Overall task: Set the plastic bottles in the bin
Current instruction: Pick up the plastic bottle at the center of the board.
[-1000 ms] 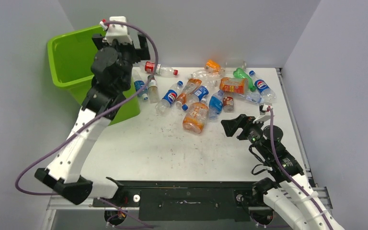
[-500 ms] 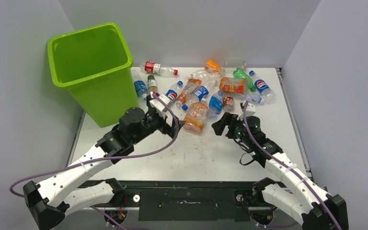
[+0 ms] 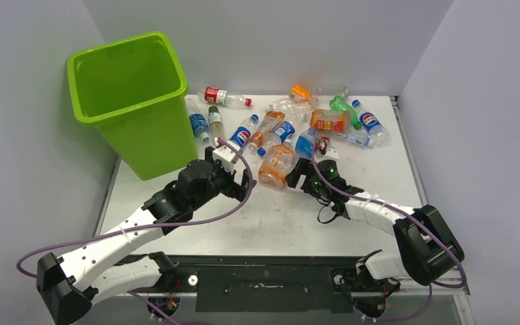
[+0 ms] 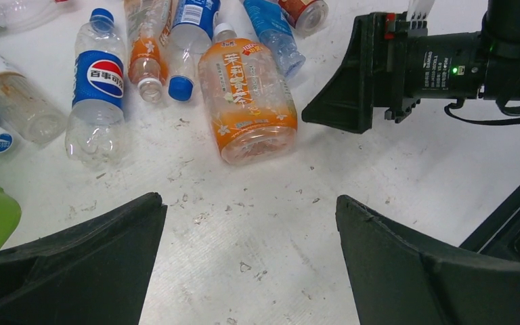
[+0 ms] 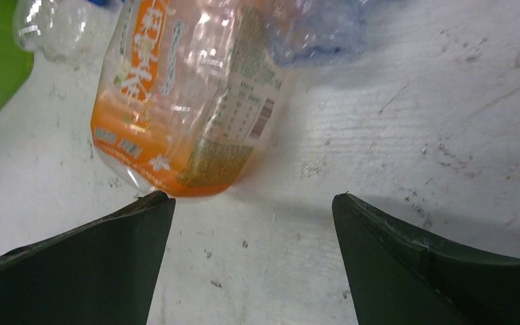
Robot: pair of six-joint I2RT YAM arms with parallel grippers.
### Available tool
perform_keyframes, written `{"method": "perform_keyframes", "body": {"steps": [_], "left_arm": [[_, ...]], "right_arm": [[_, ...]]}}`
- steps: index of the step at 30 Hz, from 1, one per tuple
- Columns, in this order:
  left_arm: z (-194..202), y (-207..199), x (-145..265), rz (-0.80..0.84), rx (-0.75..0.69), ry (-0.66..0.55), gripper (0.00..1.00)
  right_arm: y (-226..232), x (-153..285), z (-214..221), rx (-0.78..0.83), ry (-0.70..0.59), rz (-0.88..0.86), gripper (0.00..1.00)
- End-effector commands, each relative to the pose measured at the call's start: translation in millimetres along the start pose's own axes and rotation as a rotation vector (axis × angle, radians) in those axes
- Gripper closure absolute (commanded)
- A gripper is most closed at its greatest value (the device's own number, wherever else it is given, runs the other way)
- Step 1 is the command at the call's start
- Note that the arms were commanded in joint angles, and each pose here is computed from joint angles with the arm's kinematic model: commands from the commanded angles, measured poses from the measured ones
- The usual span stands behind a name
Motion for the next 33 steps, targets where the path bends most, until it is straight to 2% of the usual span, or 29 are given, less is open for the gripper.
{"method": "perform_keyframes", "body": {"steps": [1, 8, 14, 25, 30, 33], "left_arm": [[-22, 1, 7, -0.052, 0.017, -0.069, 0.04], [-21, -4, 11, -0.058, -0.026, -0.069, 0.04], [-22, -5, 11, -0.058, -0.025, -0.062, 0.04], [-23, -7, 17, -0.056, -0.032, -0.069, 0.04], [-22, -8, 16, -0.054, -0.039, -0.063, 0.04], [-21, -8, 15, -0.056, -0.041, -0.057, 0.04]], "right_arm": [[6, -10, -58, -0.143, -0.239, -0.027, 0.1], [-44, -13, -100, -0.288, -0.364, 0.077, 0.1], [-65, -36, -125, -0.239, -0.434, 0.221, 0.08], [-91, -98, -145, -0.083, -0.34, 0.342, 0.08], [-98, -111, -147, -0.062, -0.305, 0.339, 0.0], [-96, -118, -144, -0.053, -0.28, 0.319, 0.15]]}}
Point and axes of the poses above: each gripper's point midway between its finger pads, its own x axis back along the fingers, its own y axis along the line the jaws close on, z = x × y, the point moved 6 cm from there along x, back along the fingers, and after that the axes turned 4 degrees about -x, right-handed, at the moved point
